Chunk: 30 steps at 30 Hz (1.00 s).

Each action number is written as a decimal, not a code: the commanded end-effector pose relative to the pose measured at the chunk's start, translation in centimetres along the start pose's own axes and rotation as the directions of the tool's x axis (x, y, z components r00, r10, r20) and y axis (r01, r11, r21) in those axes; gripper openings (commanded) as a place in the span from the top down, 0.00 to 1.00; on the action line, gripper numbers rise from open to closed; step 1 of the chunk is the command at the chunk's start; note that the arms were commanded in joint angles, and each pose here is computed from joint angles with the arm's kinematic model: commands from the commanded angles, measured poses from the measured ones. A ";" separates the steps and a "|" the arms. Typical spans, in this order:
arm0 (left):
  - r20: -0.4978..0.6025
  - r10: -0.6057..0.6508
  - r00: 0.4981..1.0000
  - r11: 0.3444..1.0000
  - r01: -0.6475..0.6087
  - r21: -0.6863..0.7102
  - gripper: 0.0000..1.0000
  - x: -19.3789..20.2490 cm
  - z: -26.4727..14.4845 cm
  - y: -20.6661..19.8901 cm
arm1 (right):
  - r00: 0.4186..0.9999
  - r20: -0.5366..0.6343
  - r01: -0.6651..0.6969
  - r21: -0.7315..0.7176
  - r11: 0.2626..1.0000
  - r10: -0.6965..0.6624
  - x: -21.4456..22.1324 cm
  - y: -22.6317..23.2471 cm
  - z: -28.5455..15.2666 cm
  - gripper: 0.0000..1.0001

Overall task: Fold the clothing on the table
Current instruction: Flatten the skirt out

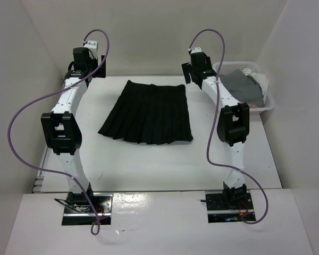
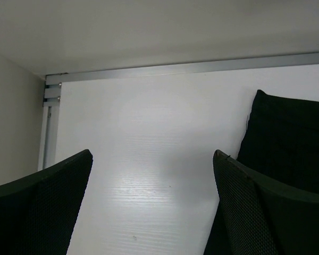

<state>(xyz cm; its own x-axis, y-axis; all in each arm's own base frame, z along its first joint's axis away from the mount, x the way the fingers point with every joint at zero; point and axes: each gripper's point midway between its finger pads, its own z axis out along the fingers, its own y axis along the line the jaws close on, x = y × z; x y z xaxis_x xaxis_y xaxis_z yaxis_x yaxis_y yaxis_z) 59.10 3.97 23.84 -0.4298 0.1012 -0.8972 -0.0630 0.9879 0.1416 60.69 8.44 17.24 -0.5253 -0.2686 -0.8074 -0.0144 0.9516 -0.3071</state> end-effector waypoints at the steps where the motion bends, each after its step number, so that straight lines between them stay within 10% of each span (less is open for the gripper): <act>1: -0.010 -0.050 0.999 0.997 0.050 0.055 0.00 -0.5 -1.0 -0.7 | 0.997 0.074 -0.022 -0.017 1.000 0.023 -3.9 -1.1 -4.1 0.02; 15: -0.051 -0.029 0.998 0.984 0.037 0.176 0.00 4.2 -16.6 -0.6 | 0.972 0.080 0.233 -0.215 0.948 -0.221 4.7 2.5 -21.0 0.02; 30: 0.017 -0.075 0.997 0.949 0.066 0.308 0.00 8.9 -26.8 -3.5 | 0.915 0.172 0.403 -0.316 0.859 -0.365 13.1 3.3 -29.6 0.02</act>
<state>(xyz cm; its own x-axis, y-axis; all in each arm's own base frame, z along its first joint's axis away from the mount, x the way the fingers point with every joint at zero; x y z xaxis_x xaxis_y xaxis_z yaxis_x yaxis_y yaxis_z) 32.57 -0.33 24.66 -0.4834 0.0471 -0.8741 0.1337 0.9908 -0.0205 29.94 11.69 22.69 -0.3340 -0.5483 -0.7667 -0.4323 0.8119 -0.3923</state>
